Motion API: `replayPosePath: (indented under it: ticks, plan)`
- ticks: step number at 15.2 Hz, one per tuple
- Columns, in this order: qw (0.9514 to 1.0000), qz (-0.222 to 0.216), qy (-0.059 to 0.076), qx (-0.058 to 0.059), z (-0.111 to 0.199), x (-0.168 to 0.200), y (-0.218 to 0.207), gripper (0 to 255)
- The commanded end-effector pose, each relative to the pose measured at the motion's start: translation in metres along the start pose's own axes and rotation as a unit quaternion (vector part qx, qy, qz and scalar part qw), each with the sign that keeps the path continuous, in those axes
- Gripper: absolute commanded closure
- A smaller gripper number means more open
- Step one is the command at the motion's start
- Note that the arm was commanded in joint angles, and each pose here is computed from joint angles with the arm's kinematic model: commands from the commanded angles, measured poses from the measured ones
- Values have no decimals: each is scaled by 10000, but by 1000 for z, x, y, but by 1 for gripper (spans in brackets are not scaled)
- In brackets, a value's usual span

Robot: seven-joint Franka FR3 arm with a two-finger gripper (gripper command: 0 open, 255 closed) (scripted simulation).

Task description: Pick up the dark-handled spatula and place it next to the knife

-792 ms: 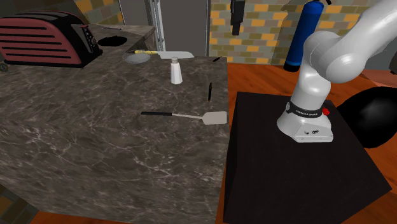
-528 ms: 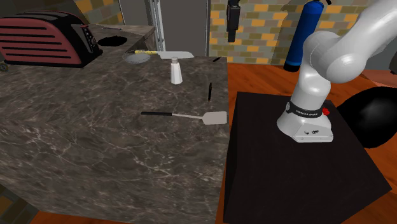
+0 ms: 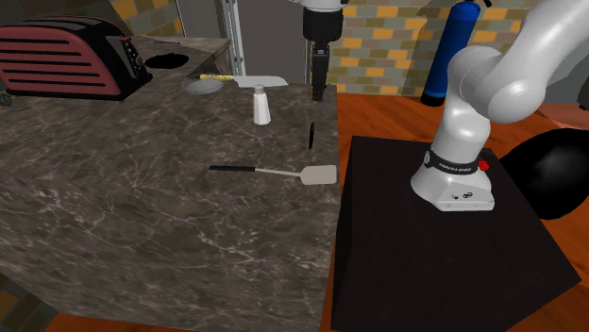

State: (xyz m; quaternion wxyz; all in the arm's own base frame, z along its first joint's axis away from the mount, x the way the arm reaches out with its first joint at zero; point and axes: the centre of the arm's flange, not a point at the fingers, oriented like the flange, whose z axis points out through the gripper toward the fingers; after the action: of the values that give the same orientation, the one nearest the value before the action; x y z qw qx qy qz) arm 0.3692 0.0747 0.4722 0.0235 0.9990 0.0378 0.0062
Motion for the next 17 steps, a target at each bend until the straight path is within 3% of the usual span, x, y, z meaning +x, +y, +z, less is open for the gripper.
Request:
replayPosePath:
  ticks: [1, 13, 17]
  plan:
    - [10000, 25, 48, 38, 13, 12, -17, 0]
    - [9992, 142, 276, 234, 89, 84, -120, 0]
    - [9992, 142, 276, 234, 110, 85, -121, 0]
